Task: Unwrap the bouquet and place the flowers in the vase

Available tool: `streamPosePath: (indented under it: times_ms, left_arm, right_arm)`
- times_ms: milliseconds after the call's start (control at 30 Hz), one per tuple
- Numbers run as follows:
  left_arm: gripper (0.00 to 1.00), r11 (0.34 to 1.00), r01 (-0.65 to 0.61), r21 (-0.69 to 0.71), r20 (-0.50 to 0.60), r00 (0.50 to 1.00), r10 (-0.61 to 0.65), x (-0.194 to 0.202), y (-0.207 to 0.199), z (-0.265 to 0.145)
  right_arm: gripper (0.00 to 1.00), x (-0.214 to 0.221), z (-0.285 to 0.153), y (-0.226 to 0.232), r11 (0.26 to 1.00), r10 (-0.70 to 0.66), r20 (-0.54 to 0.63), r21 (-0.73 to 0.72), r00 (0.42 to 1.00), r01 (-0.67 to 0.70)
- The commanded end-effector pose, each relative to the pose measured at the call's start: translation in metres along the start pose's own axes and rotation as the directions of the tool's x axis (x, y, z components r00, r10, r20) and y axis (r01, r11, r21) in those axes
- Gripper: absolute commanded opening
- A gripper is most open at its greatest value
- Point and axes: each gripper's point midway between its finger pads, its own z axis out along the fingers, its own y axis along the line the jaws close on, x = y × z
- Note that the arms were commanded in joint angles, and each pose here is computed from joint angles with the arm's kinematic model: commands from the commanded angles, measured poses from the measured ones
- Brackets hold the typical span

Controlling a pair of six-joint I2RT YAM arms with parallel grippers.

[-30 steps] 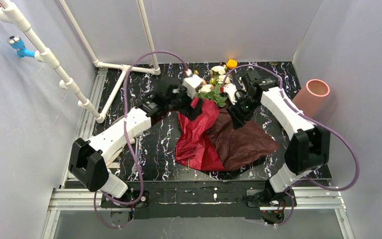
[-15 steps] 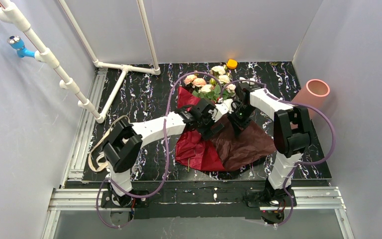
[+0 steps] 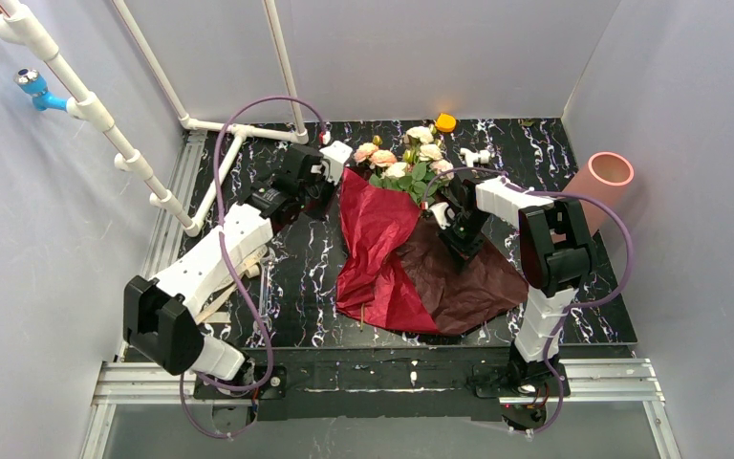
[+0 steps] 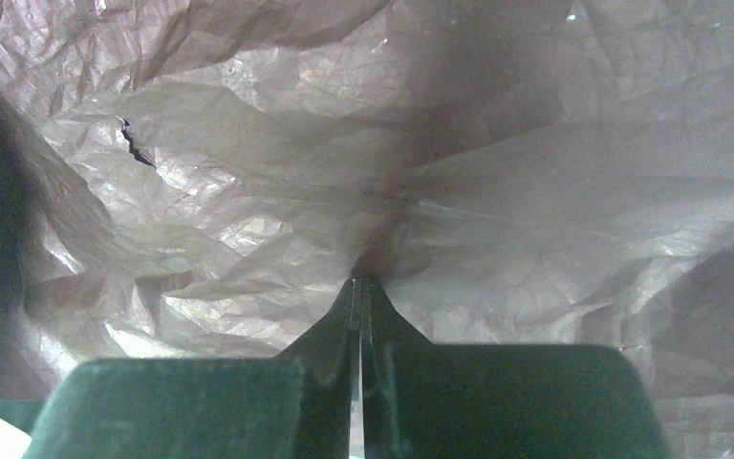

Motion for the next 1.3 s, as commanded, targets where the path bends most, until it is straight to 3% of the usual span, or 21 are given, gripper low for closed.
streamPosePath:
  times_ms: [0,67,333,500,667,867,1067,1267]
  left_arm:
    - [0.53,0.969,-0.126,0.213,0.058,0.992,0.116,0.005,-0.053,-0.017]
    - [0.65,0.953,-0.197,0.232,0.087,0.98,0.181,0.001,-0.079,-0.012]
    - [0.74,0.886,-0.327,0.329,0.103,0.945,0.311,-0.012,-0.167,0.022]
    - [0.77,0.889,-0.353,0.293,0.042,0.933,0.357,0.001,-0.183,0.053]
    - [0.74,0.91,-0.385,0.153,-0.069,0.915,0.399,0.012,-0.168,0.088]
    - [0.5,0.916,-0.402,0.004,-0.072,0.913,0.401,0.004,-0.135,0.08]
    - [0.02,0.947,-0.318,-0.039,-0.084,0.946,0.314,0.002,-0.09,0.045]
    - [0.0,0.971,-0.192,-0.139,-0.109,0.978,0.178,0.016,-0.021,0.018]
  right_arm:
    - [0.01,-0.001,0.006,-0.009,1.0,-0.004,-0.003,0.024,1.0,0.004]
    - [0.01,-0.002,0.006,-0.008,1.0,0.003,-0.001,0.019,1.0,-0.003]
    - [0.01,-0.002,0.009,-0.008,1.0,0.013,-0.006,0.014,1.0,-0.013]
    - [0.01,-0.005,0.009,-0.012,1.0,0.014,-0.005,0.025,1.0,-0.014]
    - [0.01,-0.008,0.008,-0.017,0.999,0.012,-0.001,0.044,1.0,-0.012]
    - [0.01,-0.01,0.011,-0.02,0.999,0.016,-0.001,0.049,1.0,-0.016]
    - [0.01,-0.011,0.015,-0.017,0.999,0.023,0.002,0.031,1.0,-0.023]
    - [0.01,-0.011,0.016,-0.013,0.999,0.028,0.007,0.016,1.0,-0.028]
